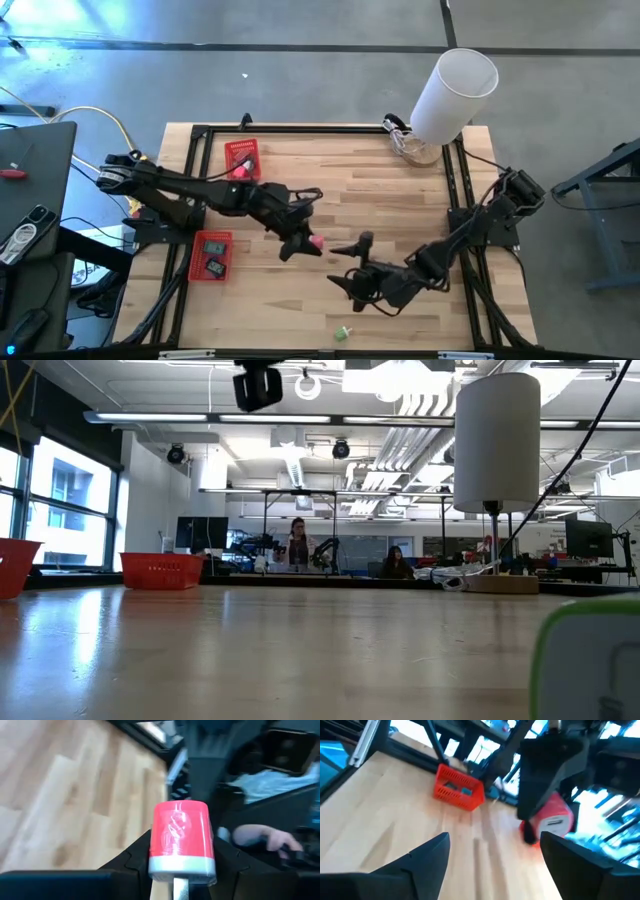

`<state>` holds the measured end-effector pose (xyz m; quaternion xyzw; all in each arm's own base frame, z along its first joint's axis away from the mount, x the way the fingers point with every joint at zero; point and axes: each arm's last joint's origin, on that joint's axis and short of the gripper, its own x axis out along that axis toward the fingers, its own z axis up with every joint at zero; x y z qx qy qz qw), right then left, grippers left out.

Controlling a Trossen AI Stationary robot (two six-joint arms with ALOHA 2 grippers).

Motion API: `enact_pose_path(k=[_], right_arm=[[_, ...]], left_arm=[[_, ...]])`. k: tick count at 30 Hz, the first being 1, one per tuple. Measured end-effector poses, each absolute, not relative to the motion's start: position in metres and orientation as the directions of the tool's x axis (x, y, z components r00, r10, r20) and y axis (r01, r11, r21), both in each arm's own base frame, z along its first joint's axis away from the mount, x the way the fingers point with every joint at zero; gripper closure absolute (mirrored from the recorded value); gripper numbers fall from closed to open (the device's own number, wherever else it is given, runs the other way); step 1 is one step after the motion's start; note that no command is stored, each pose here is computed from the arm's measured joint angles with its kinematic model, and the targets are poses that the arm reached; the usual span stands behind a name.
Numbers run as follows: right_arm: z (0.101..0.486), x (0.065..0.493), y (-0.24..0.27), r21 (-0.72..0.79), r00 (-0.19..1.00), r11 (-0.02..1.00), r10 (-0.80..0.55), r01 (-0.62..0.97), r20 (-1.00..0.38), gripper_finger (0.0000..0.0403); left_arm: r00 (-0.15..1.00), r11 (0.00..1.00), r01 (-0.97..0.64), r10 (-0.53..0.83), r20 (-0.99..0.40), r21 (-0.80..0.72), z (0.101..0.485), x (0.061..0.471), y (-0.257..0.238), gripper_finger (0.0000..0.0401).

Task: Pick & Place Office items
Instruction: Put the pink charger adapter into the bottom red bin

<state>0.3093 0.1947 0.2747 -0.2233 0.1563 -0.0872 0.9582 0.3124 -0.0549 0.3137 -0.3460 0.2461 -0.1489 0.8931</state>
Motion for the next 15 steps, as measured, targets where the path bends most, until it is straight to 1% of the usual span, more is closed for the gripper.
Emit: enact_pose_path(k=[4,7,9,11,13,15], right_arm=[[0.267,0.307,0.193,-0.37,0.917,0.924,-0.224,0.093,-0.33,0.0114],[0.263,0.306,0.191,-0.325,0.902,0.941,-0.22,0.096,-0.37,0.0122],[0.26,0.305,0.189,-0.294,0.892,0.951,-0.215,0.098,-0.399,0.0126],[0.257,0.306,0.186,-0.265,0.88,0.96,-0.205,0.094,-0.429,0.013],[0.255,0.307,0.183,-0.23,0.869,0.969,-0.19,0.092,-0.457,0.0133],[0.252,0.308,0.179,-0.203,0.857,0.975,-0.179,0.09,-0.483,0.0136]], left_arm=[[0.843,0.763,0.027,-0.365,-0.396,-0.646,0.308,0.312,-0.043,0.0275],[0.853,0.839,-0.024,-0.266,-0.449,-0.544,0.305,0.31,-0.034,0.0275],[0.859,0.894,-0.076,-0.167,-0.485,-0.443,0.303,0.307,-0.028,0.0275],[0.842,0.927,-0.171,-0.037,-0.538,-0.333,0.301,0.302,-0.021,0.0275],[0.807,0.936,-0.268,0.088,-0.584,-0.23,0.298,0.297,-0.014,0.0275],[0.761,0.929,-0.342,0.183,-0.623,-0.144,0.294,0.292,-0.008,0.0276]])
